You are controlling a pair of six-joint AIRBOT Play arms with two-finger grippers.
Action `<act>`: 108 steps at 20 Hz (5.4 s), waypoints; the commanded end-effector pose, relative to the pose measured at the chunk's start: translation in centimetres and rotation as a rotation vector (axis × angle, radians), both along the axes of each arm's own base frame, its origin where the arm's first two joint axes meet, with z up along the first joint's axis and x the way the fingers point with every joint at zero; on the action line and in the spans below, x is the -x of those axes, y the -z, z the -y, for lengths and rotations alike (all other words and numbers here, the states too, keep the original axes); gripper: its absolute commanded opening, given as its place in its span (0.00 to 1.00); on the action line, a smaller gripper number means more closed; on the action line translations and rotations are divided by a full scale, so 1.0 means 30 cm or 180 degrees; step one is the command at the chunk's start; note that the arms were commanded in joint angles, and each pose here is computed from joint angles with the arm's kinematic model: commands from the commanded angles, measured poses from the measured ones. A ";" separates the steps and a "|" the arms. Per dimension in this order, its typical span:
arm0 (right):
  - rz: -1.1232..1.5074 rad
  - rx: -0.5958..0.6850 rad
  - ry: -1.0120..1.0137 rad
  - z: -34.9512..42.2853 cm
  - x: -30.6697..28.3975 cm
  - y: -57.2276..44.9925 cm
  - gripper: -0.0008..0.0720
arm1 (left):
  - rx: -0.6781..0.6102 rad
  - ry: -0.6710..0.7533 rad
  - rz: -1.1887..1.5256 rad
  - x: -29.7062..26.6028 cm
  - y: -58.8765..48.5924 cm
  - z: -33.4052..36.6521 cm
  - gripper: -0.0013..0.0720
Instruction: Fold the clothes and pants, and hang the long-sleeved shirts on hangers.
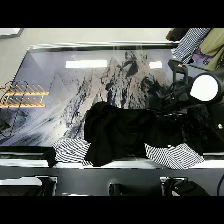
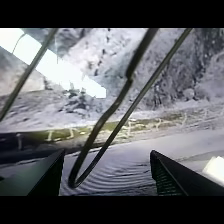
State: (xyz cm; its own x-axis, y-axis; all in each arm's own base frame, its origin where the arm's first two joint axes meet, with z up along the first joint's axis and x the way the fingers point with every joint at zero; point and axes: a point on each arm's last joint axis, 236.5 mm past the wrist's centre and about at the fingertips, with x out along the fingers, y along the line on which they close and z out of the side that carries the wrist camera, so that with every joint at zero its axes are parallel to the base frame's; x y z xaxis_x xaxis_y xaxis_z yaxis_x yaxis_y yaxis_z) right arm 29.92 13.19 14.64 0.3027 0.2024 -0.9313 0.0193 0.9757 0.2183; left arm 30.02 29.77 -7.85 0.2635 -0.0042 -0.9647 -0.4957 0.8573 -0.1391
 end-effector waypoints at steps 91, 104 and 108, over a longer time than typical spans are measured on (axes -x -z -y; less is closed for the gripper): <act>0.0717 0.0458 0.0330 0.135 -0.169 -0.061 0.06 | 0.0881 0.4676 0.2286 0.326 -0.831 1.610 0.05; 0.1089 -0.0042 0.0014 0.057 -0.047 -0.284 0.06 | 0.1210 0.5002 0.2148 0.244 -0.689 1.861 0.05; 0.1065 0.0006 -0.0026 0.085 0.017 -0.352 0.06 | 0.1264 0.5061 0.2045 0.235 -0.636 1.908 0.05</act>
